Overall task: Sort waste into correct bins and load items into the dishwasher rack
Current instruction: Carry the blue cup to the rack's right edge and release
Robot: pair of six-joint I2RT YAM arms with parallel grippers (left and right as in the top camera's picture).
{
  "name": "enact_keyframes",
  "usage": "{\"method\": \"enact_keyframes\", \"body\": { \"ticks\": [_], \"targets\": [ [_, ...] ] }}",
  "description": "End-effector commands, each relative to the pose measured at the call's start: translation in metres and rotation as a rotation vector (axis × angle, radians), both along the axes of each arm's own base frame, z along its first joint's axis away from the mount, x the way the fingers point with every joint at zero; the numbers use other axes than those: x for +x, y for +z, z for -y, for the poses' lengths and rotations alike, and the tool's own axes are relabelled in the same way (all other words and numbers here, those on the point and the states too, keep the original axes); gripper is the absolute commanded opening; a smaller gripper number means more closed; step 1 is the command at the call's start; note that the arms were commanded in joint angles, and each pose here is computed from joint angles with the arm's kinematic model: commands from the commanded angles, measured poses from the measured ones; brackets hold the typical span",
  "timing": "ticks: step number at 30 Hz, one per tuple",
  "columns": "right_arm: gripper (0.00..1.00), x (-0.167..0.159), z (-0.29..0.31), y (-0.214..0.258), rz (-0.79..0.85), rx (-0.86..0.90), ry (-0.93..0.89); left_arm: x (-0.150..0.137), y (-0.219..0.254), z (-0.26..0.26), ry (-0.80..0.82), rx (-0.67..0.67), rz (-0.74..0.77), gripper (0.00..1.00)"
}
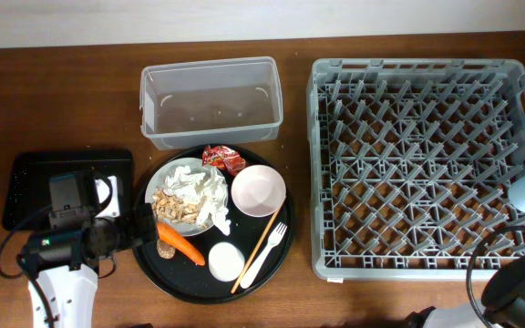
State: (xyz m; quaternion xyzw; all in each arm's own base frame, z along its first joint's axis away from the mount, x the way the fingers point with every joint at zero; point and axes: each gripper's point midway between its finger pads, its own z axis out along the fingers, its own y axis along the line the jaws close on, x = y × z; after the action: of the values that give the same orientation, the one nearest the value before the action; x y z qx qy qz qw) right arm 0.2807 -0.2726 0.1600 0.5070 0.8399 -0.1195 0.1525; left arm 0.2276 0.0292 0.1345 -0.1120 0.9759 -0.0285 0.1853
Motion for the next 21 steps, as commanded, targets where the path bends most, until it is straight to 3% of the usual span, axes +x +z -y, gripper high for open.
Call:
{"method": "enact_keyframes", "body": {
  "ticks": [1, 9, 12, 15, 18, 21],
  "targets": [
    [0.57, 0.001, 0.003, -0.011, -0.018, 0.017, -0.004, 0.003, 0.005, 0.001, 0.010, -0.019, 0.018, 0.99],
    [0.57, 0.002, 0.001, -0.037, -0.028, 0.049, 0.002, 0.003, 0.005, 0.001, 0.010, -0.019, 0.018, 0.99],
    [0.79, 0.002, 0.000, -0.037, -0.032, 0.054, 0.002, 0.003, 0.005, 0.002, 0.010, -0.019, 0.016, 0.99],
    [0.84, 0.003, -0.006, -0.039, -0.021, 0.083, 0.013, 0.003, 0.005, 0.002, 0.010, -0.019, 0.015, 0.99],
    [0.84, 0.016, -0.027, -0.031, 0.039, 0.151, 0.121, 0.001, 0.005, 0.002, 0.010, -0.020, 0.009, 0.99],
    [0.84, 0.043, -0.083, 0.021, 0.165, 0.135, 0.386, 0.001, 0.005, 0.002, 0.010, -0.020, 0.009, 0.99]
  ]
}}
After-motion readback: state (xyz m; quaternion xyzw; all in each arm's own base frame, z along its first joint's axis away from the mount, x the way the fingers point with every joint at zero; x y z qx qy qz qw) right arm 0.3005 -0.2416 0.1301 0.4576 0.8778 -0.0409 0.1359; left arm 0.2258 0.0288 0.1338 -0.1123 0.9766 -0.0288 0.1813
